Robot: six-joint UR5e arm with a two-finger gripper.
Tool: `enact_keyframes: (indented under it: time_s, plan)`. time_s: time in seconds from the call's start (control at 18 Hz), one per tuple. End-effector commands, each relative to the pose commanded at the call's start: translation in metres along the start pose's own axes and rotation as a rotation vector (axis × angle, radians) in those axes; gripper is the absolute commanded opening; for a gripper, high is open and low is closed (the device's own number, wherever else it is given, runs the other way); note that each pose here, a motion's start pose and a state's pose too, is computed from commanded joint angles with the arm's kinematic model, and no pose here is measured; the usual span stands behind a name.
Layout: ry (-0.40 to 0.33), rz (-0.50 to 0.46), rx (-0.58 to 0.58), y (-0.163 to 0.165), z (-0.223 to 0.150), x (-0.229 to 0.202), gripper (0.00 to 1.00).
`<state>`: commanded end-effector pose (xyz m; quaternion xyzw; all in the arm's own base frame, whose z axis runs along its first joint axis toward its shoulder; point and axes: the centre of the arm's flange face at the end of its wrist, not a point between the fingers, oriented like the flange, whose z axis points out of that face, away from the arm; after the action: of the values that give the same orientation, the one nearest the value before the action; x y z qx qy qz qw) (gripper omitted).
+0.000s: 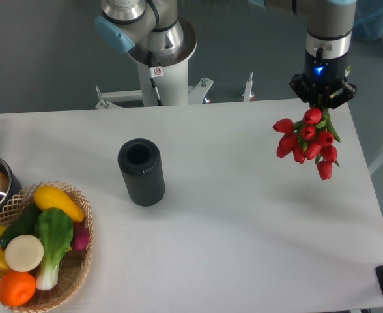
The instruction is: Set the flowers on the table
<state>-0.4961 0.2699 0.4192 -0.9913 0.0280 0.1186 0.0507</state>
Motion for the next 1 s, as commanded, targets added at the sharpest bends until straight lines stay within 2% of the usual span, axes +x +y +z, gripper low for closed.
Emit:
enact_keyframes:
  time_s: [0.22, 0.39, 0.56, 1.0]
  plan:
    - [0.009, -0.012, 0.001, -0.014, 0.008, -0.003, 0.0]
    - [0.012, -0.036, -0.011, -0.042, 0.018, -0.007, 0.0]
    - [0.023, -0.015, -0.038, -0.074, 0.035, -0.003, 0.0]
    - [0.08, -0.044, -0.041, -0.125, 0.081, 0.014, 0.0]
